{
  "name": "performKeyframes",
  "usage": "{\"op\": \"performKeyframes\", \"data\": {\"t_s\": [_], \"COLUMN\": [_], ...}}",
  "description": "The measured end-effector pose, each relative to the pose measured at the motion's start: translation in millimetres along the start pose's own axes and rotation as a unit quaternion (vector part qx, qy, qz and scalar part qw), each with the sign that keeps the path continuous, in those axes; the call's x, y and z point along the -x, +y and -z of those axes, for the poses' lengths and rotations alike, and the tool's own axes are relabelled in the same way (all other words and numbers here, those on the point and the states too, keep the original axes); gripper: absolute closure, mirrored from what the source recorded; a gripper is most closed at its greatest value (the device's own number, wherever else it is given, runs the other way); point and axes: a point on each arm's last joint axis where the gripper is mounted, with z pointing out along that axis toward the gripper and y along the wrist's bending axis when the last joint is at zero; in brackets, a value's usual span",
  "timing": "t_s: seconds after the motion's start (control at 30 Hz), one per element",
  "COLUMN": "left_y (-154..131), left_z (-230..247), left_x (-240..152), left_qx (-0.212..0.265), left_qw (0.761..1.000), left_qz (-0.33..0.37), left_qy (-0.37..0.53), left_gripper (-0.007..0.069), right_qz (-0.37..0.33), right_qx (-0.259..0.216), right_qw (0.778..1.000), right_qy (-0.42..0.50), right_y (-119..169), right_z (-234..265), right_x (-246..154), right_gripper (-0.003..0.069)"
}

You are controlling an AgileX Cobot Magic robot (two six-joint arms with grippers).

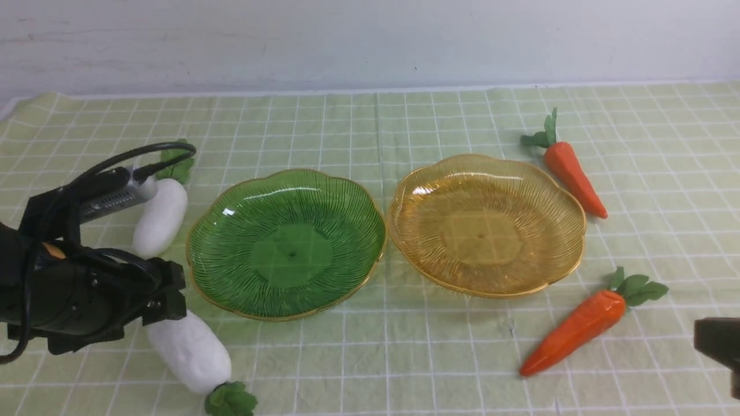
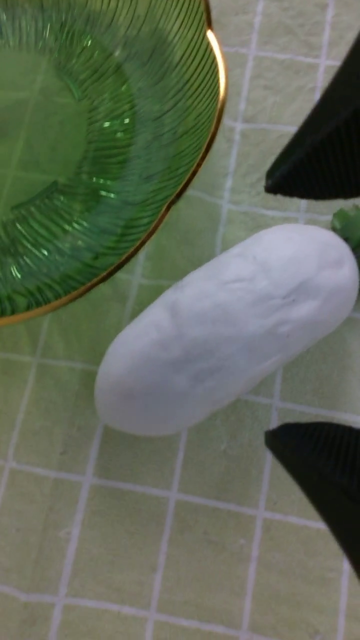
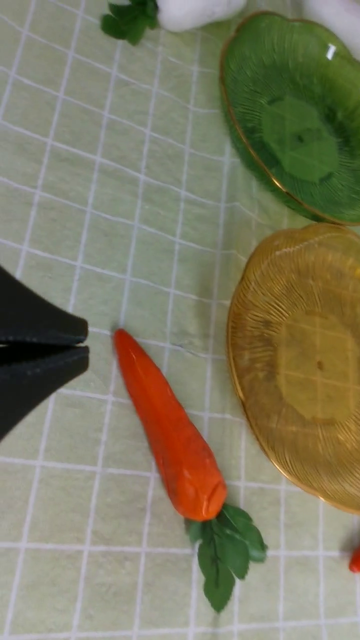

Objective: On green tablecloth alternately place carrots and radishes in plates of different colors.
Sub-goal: 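Pick up the white radish and place it in the left plate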

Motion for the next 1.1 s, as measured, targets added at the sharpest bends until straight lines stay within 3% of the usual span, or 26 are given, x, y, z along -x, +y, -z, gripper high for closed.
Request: {"op": "performKeyframes", "data": {"t_s": [0.1,0.27,0.47,0.6,0.67,0.83,0.97,1.1], "left_y": [2.4,3.1,5.4,5.9,5.5,-4.2,-24.6,-53.1], "left_z": [-20.9,-47.7,-64.3,-66.2,-64.3,-19.5,25.8,48.3], "left_x": [0.6,1.2,-0.3,-1.2,-1.4,13.3,38.6,63.9], "left_qx": [0.009,0.005,0.011,0.014,0.016,0.026,-0.013,-0.063], "left_qw": [0.999,0.997,0.995,0.994,0.994,0.995,0.997,0.982], "left_qz": [0.021,0.055,0.07,0.069,0.063,-0.002,-0.07,-0.16], "left_qy": [0.029,0.053,0.072,0.081,0.089,0.096,0.008,-0.08], "left_gripper": [-0.0038,-0.0046,0.0022,0.0148,0.0149,0.0147,0.0147,0.0147], "right_qz": [0.006,0.009,0.01,0.012,0.012,0.012,0.005,0.008], "right_qx": [0.014,0.017,0.017,0.017,0.017,0.017,0.016,0.009], "right_qw": [1.0,1.0,1.0,1.0,1.0,1.0,1.0,0.998], "right_qy": [0.001,-0.003,-0.003,-0.003,-0.003,-0.003,0.018,0.057], "right_y": [2.0,2.5,2.5,2.5,2.5,2.5,2.6,2.6], "right_z": [-1.8,-1.8,-1.9,-1.9,-1.9,-1.9,-6.3,-16.2], "right_x": [-1.3,-0.7,-0.9,-0.9,-0.9,-0.9,4.6,21.6], "right_gripper": [0.0674,0.0674,0.0674,0.0674,0.0674,0.0674,0.0674,0.0674]}}
